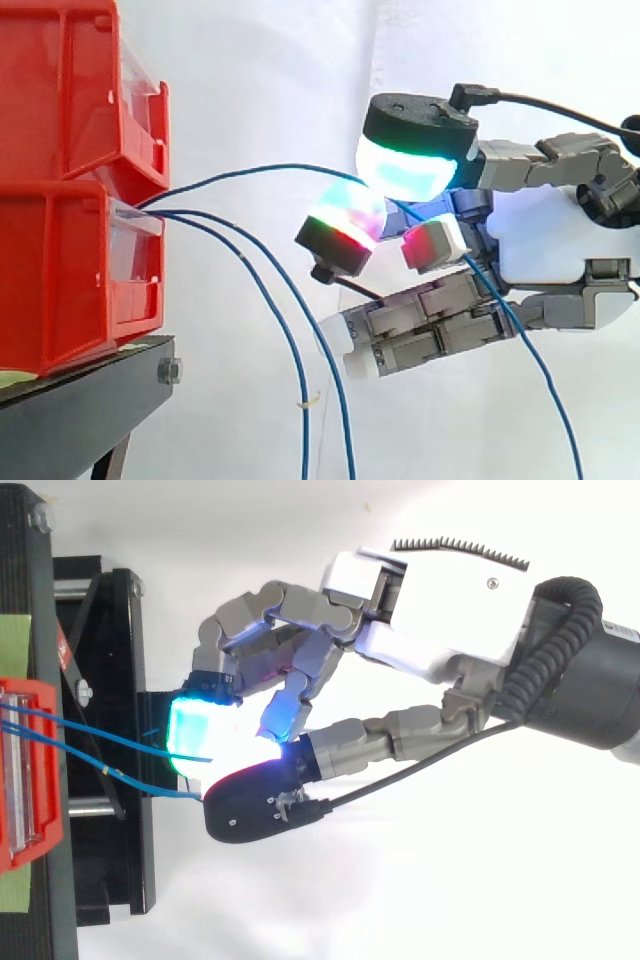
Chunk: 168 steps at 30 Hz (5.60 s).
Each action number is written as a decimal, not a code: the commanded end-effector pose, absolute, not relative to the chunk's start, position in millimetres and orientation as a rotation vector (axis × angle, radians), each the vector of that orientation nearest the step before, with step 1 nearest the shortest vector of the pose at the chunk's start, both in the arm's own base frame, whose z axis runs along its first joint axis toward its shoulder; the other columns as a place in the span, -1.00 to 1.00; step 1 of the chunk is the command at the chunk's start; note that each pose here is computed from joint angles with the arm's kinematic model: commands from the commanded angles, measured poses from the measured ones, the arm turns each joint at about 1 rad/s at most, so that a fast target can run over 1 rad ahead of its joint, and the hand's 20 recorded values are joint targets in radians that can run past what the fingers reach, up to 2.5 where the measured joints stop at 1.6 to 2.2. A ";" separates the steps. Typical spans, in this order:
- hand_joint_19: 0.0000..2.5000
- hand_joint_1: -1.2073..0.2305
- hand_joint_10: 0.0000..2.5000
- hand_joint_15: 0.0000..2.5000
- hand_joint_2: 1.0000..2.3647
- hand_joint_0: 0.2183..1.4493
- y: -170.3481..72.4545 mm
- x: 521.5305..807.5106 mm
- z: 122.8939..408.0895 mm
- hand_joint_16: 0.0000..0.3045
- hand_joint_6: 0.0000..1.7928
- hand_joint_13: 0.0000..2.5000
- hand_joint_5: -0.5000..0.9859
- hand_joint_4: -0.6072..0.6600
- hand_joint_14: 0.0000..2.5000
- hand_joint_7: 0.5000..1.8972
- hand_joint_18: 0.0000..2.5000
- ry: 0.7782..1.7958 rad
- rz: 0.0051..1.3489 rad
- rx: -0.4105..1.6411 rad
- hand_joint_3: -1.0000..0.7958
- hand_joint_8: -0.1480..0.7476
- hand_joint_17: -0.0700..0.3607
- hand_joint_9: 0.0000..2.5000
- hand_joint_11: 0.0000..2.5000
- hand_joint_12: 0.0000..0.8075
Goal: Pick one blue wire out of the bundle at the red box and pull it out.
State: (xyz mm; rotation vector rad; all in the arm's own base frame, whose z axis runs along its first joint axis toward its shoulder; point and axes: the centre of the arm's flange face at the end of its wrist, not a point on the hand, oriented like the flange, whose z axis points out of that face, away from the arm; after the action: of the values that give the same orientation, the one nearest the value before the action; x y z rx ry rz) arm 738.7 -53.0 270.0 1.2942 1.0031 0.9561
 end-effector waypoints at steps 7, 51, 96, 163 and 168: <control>-0.66 -0.37 -0.98 -0.75 -0.98 -0.44 -53.1 738.2 268.9 -0.54 -0.03 -0.48 -0.41 0.20 -0.99 -0.23 -0.65 1.006 0.953 1.296 -0.06 -0.03 0.06 0.11 -0.42 0.06; -0.79 -0.35 -1.00 -0.88 -0.70 -0.53 -48.4 739.4 269.7 -0.45 -0.03 -0.63 -0.39 0.05 -1.00 -0.25 -0.86 1.046 0.946 1.260 -0.04 0.20 0.20 -0.20 -0.93 0.12; -0.84 -0.34 -0.99 -0.88 -0.67 -0.53 -46.5 737.9 269.0 -0.45 -0.03 -0.74 -0.39 -0.02 -1.00 -0.26 -1.00 1.099 0.923 1.233 -0.04 0.04 0.20 -0.28 -0.80 0.15; -0.84 -0.28 -1.00 -0.88 -0.37 -0.58 -56.4 707.4 299.4 -0.47 -0.04 -0.75 -0.39 -0.10 -0.99 -0.37 -0.98 1.193 0.773 1.286 -0.09 -0.01 0.16 -0.43 -0.90 0.09; -0.84 -0.28 -1.00 -0.88 -0.35 -0.59 -56.4 707.6 298.4 -0.48 -0.04 -0.75 -0.38 -0.09 -1.00 -0.36 -0.99 1.194 0.772 1.286 -0.09 -0.02 0.16 -0.44 -0.91 0.08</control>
State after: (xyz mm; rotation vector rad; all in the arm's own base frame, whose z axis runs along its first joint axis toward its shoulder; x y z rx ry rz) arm 707.6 -56.1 299.0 1.2858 1.1937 0.7733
